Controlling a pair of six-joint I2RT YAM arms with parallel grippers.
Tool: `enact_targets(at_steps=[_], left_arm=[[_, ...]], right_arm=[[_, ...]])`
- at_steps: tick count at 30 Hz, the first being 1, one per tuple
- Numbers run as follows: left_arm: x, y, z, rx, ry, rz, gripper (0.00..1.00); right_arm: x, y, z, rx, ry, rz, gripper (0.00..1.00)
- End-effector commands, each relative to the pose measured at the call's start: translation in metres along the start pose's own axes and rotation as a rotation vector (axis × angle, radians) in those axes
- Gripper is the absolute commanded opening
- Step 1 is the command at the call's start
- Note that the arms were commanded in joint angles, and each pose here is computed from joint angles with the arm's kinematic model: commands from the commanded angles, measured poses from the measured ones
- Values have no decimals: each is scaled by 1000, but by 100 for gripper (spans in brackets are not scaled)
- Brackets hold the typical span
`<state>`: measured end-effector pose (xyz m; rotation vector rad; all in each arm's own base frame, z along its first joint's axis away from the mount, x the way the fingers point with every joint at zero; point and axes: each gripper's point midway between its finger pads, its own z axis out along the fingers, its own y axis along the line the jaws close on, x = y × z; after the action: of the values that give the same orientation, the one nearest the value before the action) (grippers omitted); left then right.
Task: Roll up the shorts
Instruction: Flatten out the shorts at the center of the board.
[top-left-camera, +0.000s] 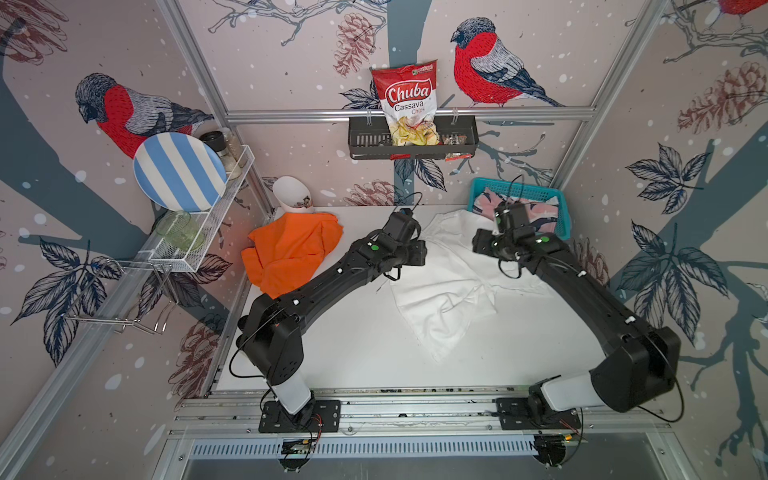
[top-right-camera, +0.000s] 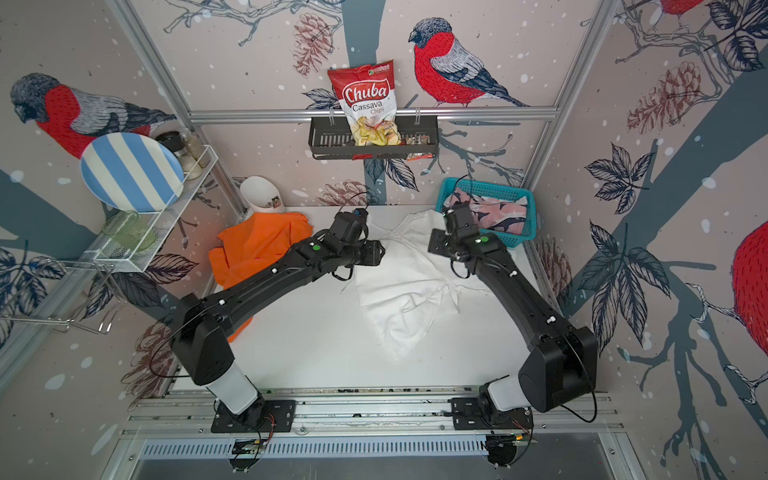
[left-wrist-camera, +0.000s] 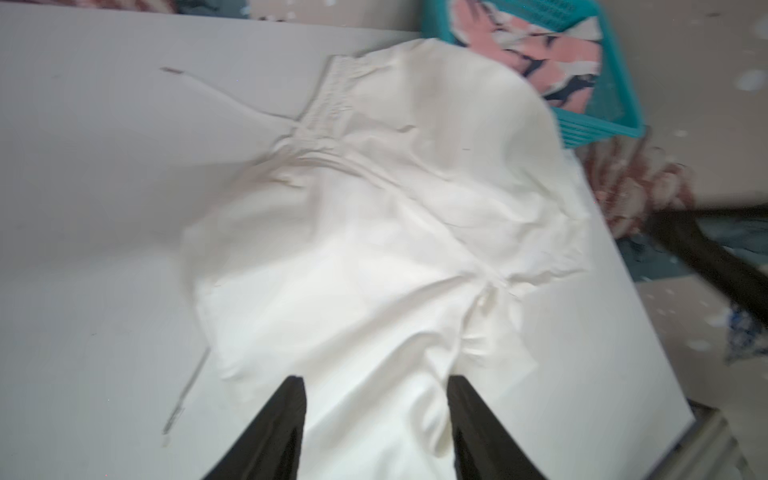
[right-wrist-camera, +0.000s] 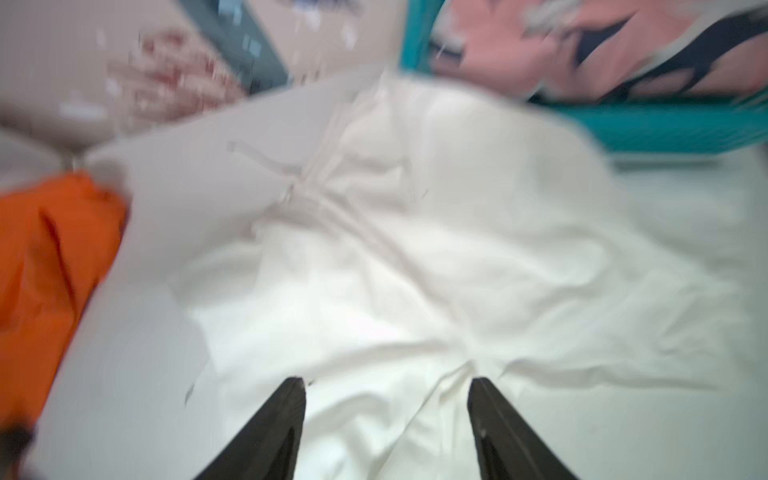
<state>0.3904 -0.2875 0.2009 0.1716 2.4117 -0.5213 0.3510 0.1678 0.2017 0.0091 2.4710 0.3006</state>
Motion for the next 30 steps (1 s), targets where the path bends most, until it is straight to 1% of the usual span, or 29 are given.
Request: enact_targets(at_steps=[1,4,6,10,12,14,16,17,18,20,22,23,26,28,30], left_arm=[[-4,62,15,-126,30,-61,57],[-12,96,26,-149,39,-109,57],[-17,110,30,-157,37,-132,57],[-27,123,42,-152,43,-164,57],[-28,123,51,-144,61,-163,58],[-31,119,60,-122,76,-159,58],[-28,115,70,-94,103,-156,58],[-27,114,74,-86,114,-157,59],[-23,113,82,-75,135,-156,59],[-17,110,92,-60,171,-150,59],[-8,105,102,-50,202,-134,60],[-5,102,106,-45,211,-127,60],[5,91,117,-20,237,-108,61],[11,81,125,0,253,-96,61],[20,71,134,16,276,-84,61]], right_arm=[[75,42,15,-53,118,-20,70],[142,57,25,47,197,-99,77],[172,61,31,104,217,-144,81],[227,75,51,156,298,-228,83],[248,65,61,183,338,-200,82],[265,47,66,179,372,-133,81],[273,15,67,200,386,-24,74],[271,3,66,195,380,25,69],[270,-15,63,198,373,82,60],[260,-41,58,170,334,190,35],[246,-67,52,121,285,323,2],[239,-79,50,111,255,372,0],[212,-125,33,133,124,532,0],[187,-159,14,182,-8,625,0],[169,-178,3,147,-103,721,0]])
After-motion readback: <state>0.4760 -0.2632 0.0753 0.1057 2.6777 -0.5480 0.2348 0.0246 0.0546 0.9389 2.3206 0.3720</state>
